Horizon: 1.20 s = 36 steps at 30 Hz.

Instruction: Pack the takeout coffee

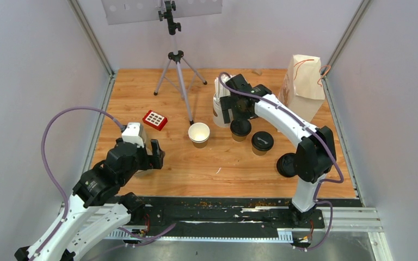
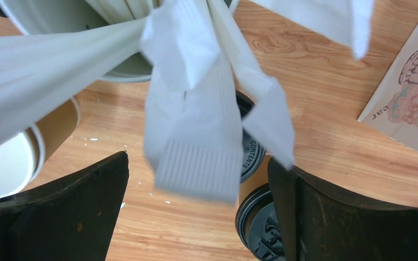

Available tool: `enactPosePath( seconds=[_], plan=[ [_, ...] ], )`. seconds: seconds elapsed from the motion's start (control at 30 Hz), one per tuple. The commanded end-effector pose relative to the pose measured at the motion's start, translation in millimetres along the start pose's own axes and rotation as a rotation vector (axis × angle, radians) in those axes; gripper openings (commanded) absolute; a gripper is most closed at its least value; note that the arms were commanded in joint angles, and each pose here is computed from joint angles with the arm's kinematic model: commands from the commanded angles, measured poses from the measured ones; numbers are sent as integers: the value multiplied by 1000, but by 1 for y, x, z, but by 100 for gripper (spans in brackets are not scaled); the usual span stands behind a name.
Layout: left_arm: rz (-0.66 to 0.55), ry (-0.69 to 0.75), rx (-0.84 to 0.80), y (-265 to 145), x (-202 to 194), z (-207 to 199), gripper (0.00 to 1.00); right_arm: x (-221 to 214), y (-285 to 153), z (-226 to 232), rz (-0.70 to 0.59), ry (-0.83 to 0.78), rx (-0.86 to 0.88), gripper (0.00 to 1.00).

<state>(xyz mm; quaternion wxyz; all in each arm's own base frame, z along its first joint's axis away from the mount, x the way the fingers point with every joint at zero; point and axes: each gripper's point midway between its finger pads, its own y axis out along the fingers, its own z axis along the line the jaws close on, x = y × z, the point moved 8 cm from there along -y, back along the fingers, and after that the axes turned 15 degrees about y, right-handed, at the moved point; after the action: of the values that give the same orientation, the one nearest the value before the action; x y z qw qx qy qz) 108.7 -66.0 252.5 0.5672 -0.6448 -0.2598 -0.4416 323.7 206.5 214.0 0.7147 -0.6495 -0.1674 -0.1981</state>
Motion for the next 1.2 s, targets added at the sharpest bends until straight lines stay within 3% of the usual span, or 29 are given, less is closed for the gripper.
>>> enactPosePath(
  seconds=[0.0,0.13,0.27,0.37,0.57,0.73,0.87,1.03,1.17],
  plan=[
    [-62,-21,-39,-2,14,-4,100,18,-55,0,-72,-4,76,99],
    [-63,12,-76,-5,20,-7,100,31,-101,-5,-155,1,125,99],
    [-34,0,-28,-7,22,-3,100,47,-157,-20,-306,8,139,98],
    [-43,18,-80,-7,26,-8,100,65,-194,-43,-420,33,88,96],
    [-37,51,-235,-1,30,-26,99,83,-223,-90,-595,85,-76,94],
    [-15,-9,-289,2,37,-37,94,89,-249,-134,-770,284,-171,95],
    [47,-62,-323,5,37,-45,91,88,-252,-172,-762,393,-275,95],
    [89,-80,-304,4,48,-47,90,83,-231,-208,-663,383,-449,99],
    [141,-79,-278,3,53,-46,89,92,-204,-224,-625,393,-343,98]
  ],
)
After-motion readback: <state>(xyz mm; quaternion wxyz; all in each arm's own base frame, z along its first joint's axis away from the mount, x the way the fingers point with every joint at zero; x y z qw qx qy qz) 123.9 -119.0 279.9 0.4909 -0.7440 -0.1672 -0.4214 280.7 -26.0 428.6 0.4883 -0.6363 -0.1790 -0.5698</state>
